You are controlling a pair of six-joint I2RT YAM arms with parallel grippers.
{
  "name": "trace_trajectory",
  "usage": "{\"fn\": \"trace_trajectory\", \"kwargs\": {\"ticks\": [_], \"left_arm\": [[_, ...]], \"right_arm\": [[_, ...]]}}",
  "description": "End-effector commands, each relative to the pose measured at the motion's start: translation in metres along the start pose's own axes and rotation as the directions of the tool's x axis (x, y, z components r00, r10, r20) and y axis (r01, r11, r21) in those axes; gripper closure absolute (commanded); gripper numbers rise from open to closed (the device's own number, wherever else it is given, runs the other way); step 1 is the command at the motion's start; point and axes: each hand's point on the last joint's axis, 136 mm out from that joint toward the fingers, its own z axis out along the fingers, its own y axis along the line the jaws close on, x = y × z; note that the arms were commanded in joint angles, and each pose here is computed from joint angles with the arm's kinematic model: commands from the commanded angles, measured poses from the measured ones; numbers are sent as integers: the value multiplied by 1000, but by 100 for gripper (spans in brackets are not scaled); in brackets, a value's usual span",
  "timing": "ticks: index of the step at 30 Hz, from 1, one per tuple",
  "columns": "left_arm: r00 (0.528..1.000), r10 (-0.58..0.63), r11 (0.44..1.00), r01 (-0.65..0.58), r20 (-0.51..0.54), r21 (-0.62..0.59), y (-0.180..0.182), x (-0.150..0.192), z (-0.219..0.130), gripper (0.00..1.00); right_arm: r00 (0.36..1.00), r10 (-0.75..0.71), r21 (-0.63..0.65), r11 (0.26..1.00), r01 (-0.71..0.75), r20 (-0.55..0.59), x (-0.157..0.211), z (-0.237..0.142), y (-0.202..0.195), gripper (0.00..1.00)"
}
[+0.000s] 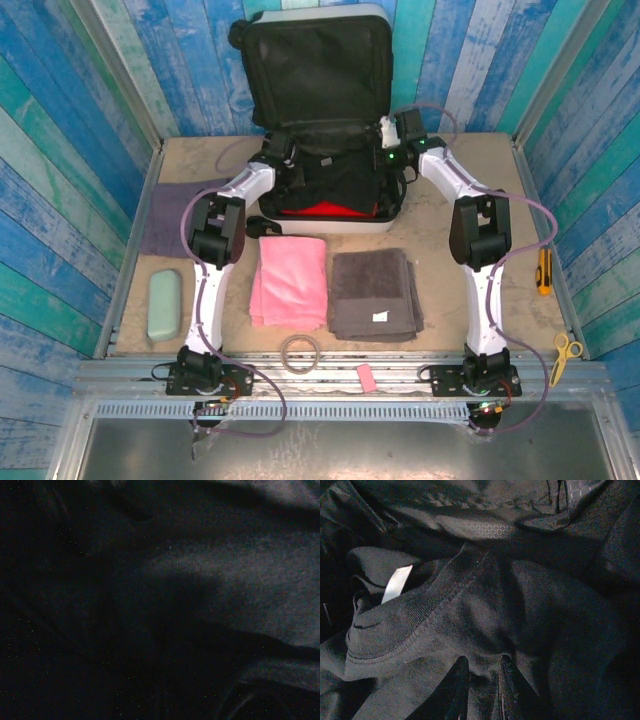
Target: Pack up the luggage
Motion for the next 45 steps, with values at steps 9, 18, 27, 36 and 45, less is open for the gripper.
{"fn": "trace_trajectory", "kwargs": {"ticks": [9, 18, 27, 36, 45], "left_arm": [[933, 95, 995, -89, 346, -35, -15, -56, -117, 53], [828, 101, 987, -154, 551, 51, -39, -81, -249, 35], [834, 37, 988, -114, 550, 107, -22, -26, -277, 30], [893, -14, 992, -45, 450, 121, 3, 47, -275, 27], [942, -53, 961, -43, 331, 275, -29, 103, -267, 22]], "right_arm": [[995, 36, 3, 999, -37, 96, -31, -54, -1, 79], [985, 51, 19, 998, -55, 167, -51, -83, -7, 84], [999, -44, 206, 978, 37, 30, -20, -29, -15, 89], [990, -27, 330, 941, 73, -140, 31, 35, -40, 89], [990, -35, 255, 965, 70, -137, 18, 35, -16, 73]]}}
